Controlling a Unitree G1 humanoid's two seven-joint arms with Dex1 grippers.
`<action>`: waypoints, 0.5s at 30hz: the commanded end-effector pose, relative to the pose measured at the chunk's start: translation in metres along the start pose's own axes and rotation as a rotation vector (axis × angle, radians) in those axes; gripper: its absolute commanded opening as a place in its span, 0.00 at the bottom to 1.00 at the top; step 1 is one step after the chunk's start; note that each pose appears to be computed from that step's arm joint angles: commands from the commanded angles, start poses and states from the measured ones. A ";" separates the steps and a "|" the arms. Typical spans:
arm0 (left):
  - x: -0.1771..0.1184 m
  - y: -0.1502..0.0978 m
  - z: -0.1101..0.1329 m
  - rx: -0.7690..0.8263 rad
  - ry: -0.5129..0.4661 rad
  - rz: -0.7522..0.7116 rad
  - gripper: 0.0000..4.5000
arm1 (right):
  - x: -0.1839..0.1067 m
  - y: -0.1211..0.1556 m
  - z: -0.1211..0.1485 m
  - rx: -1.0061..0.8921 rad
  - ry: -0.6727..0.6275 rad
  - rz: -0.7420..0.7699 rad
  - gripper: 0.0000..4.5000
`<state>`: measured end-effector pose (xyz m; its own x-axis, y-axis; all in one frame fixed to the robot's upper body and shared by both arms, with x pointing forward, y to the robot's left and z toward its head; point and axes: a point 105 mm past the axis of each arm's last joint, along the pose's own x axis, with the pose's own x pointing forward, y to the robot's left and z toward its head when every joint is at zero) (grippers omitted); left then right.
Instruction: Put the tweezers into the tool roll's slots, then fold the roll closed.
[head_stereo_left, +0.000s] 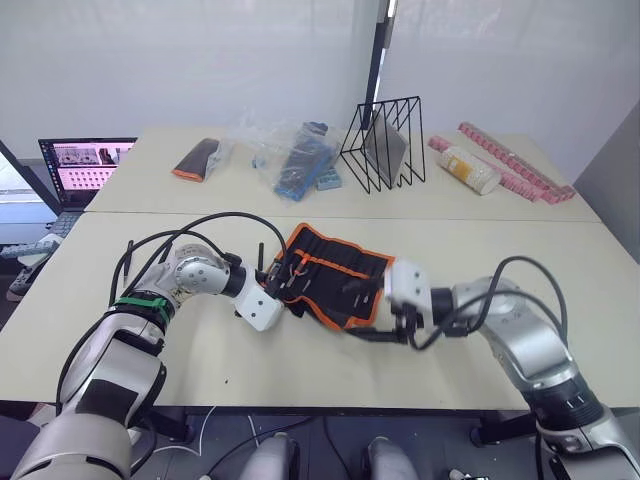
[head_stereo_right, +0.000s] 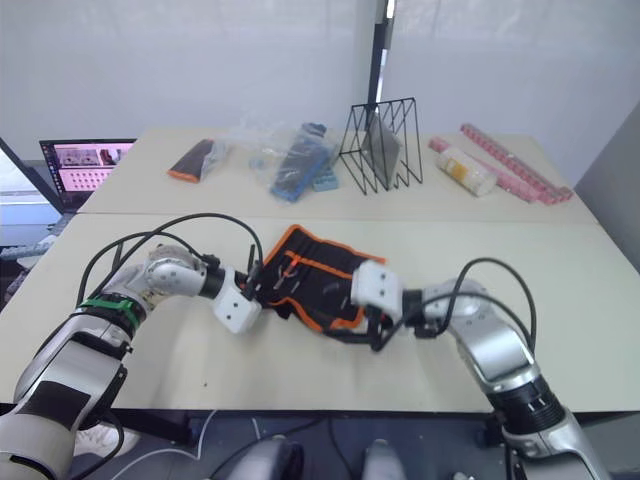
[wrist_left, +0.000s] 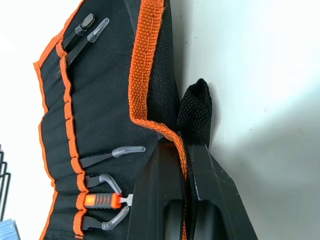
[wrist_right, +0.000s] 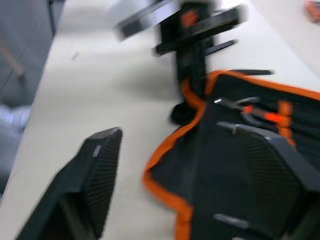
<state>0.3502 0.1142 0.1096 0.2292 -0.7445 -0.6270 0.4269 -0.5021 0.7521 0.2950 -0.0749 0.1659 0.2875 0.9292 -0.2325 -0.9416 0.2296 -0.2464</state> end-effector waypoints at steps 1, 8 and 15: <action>-0.004 0.001 -0.005 0.021 0.032 -0.011 0.00 | 0.006 -0.010 -0.002 0.121 -0.023 -0.056 0.77; -0.005 0.008 -0.005 0.027 0.029 0.009 0.00 | 0.027 -0.006 -0.042 0.283 0.036 -0.092 0.24; -0.005 0.015 -0.002 -0.084 -0.017 0.057 0.00 | 0.039 0.020 -0.072 0.292 0.155 -0.009 0.01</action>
<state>0.3547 0.1124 0.1141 0.2295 -0.7520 -0.6179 0.4662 -0.4723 0.7480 0.3031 -0.0578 0.0855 0.3148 0.8729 -0.3726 -0.9333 0.3561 0.0456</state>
